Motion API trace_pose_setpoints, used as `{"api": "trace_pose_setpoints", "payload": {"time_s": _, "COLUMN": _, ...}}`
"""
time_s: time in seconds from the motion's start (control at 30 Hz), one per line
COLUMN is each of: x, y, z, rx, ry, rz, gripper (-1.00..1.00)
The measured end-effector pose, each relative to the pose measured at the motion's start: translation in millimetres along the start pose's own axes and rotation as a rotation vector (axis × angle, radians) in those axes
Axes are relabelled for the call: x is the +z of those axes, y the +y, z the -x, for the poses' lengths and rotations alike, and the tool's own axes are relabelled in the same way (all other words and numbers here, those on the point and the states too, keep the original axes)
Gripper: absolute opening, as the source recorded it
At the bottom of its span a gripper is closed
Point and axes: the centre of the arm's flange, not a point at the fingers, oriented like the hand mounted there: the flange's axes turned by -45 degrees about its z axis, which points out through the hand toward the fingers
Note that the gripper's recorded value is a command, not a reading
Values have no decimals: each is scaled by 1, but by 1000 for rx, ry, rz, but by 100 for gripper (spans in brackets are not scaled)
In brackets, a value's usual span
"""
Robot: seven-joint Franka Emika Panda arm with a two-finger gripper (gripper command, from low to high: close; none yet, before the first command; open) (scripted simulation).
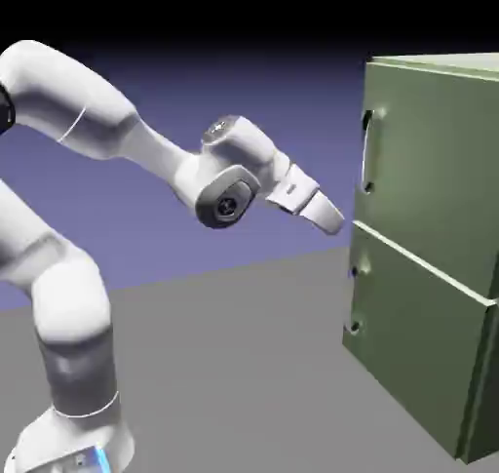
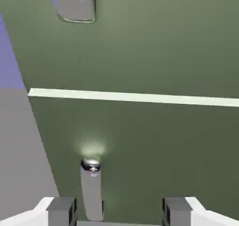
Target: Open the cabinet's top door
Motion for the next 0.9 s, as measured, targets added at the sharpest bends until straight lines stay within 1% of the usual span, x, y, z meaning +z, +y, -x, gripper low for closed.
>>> {"api": "trace_pose_setpoints", "payload": {"time_s": 0.1, "x": 34, "y": 13, "z": 15, "rx": 232, "ry": -110, "rz": -19, "gripper": 0}}
{"api": "trace_pose_setpoints", "payload": {"time_s": 0.23, "x": 78, "y": 30, "z": 42, "rx": 530, "ry": -249, "rz": 6, "gripper": 0}}
{"api": "trace_pose_setpoints", "payload": {"time_s": 0.37, "x": 114, "y": 47, "z": 74, "rx": 814, "ry": -362, "rz": 82, "gripper": 0}}
{"api": "trace_pose_setpoints", "payload": {"time_s": 0.5, "x": 142, "y": 65, "z": 105, "rx": 1084, "ry": -428, "rz": 197, "gripper": 0}}
{"api": "trace_pose_setpoints", "payload": {"time_s": 0.6, "x": 157, "y": 79, "z": 126, "rx": 1277, "ry": -440, "rz": 296, "gripper": 0}}
{"api": "trace_pose_setpoints", "payload": {"time_s": 0.7, "x": 166, "y": 94, "z": 142, "rx": 1461, "ry": -415, "rz": 395, "gripper": 0}}
{"api": "trace_pose_setpoints", "payload": {"time_s": 0.8, "x": 170, "y": 109, "z": 152, "rx": 1637, "ry": -353, "rz": 482, "gripper": 0}}
{"api": "trace_pose_setpoints", "payload": {"time_s": 0.9, "x": 170, "y": 122, "z": 156, "rx": 1805, "ry": -256, "rz": 545, "gripper": 0}}
